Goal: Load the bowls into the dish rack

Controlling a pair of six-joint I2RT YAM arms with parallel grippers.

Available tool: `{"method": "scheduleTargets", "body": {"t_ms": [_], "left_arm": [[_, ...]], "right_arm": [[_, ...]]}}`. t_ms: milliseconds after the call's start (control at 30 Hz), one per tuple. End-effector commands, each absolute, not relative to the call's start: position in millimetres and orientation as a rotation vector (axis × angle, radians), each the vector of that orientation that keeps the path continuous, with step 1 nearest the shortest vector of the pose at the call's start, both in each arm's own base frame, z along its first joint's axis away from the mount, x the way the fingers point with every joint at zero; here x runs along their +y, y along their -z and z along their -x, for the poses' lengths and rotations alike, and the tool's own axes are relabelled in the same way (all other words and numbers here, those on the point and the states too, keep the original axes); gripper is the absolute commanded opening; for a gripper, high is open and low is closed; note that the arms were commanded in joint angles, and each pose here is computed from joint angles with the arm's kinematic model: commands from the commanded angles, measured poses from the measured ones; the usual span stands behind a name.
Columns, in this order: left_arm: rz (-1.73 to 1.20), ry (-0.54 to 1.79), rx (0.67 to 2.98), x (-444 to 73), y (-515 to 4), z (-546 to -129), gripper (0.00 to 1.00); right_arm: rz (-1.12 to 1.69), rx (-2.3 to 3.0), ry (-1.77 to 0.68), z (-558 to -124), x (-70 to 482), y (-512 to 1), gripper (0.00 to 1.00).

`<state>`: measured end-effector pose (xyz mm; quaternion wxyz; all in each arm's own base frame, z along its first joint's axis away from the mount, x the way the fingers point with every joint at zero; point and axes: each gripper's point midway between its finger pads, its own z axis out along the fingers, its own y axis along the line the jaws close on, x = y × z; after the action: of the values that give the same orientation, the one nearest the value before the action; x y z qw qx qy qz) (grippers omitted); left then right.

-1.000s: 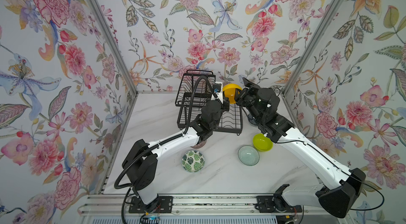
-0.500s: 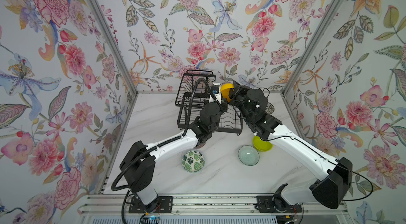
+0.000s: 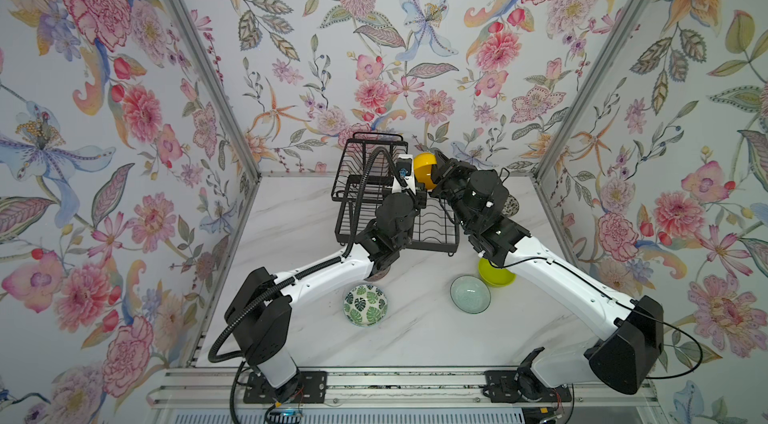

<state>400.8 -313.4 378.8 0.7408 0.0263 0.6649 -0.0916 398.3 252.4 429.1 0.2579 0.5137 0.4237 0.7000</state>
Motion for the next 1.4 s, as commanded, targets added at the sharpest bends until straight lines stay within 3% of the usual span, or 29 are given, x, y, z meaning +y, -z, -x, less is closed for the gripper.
{"method": "scheduleTargets", "body": {"t_ms": [0, 233, 367, 467, 700, 933, 1067, 1367], "left_arm": [[-0.033, 0.284, 1.394, -315.0, -421.0, -384.1, 0.02], [-0.025, 0.261, 1.378, -318.5, -433.0, -390.3, 0.05], [-0.008, 0.260, 1.382, -319.9, -433.0, -393.7, 0.21], [0.014, 0.247, 1.389, -315.0, -436.0, -394.3, 0.27], [0.028, 0.305, 1.480, -293.2, -433.6, -389.2, 0.57], [0.022, 0.382, 1.537, -251.9, -455.0, -369.3, 0.97], [0.025, 0.420, 1.637, -224.1, -452.6, -372.4, 0.99], [0.323, 0.402, 1.921, -113.2, -428.5, -399.0, 0.99]], "right_arm": [[-1.298, 0.900, -1.999, -415.6, 225.2, -469.9, 0.00], [-1.232, 0.884, -2.055, -434.2, 224.6, -488.2, 0.00], [-1.213, 0.862, -2.075, -439.4, 220.3, -494.3, 0.00], [-1.193, 0.866, -2.086, -438.7, 220.3, -499.2, 0.00], [-1.131, 0.836, -2.016, -433.2, 193.5, -507.0, 0.00], [-1.087, 0.825, -1.904, -417.0, 167.4, -489.9, 0.00], [-1.091, 0.813, -1.850, -412.1, 150.0, -471.1, 0.00], [-1.106, 0.922, -1.568, -403.5, 111.8, -405.6, 0.00]]}}
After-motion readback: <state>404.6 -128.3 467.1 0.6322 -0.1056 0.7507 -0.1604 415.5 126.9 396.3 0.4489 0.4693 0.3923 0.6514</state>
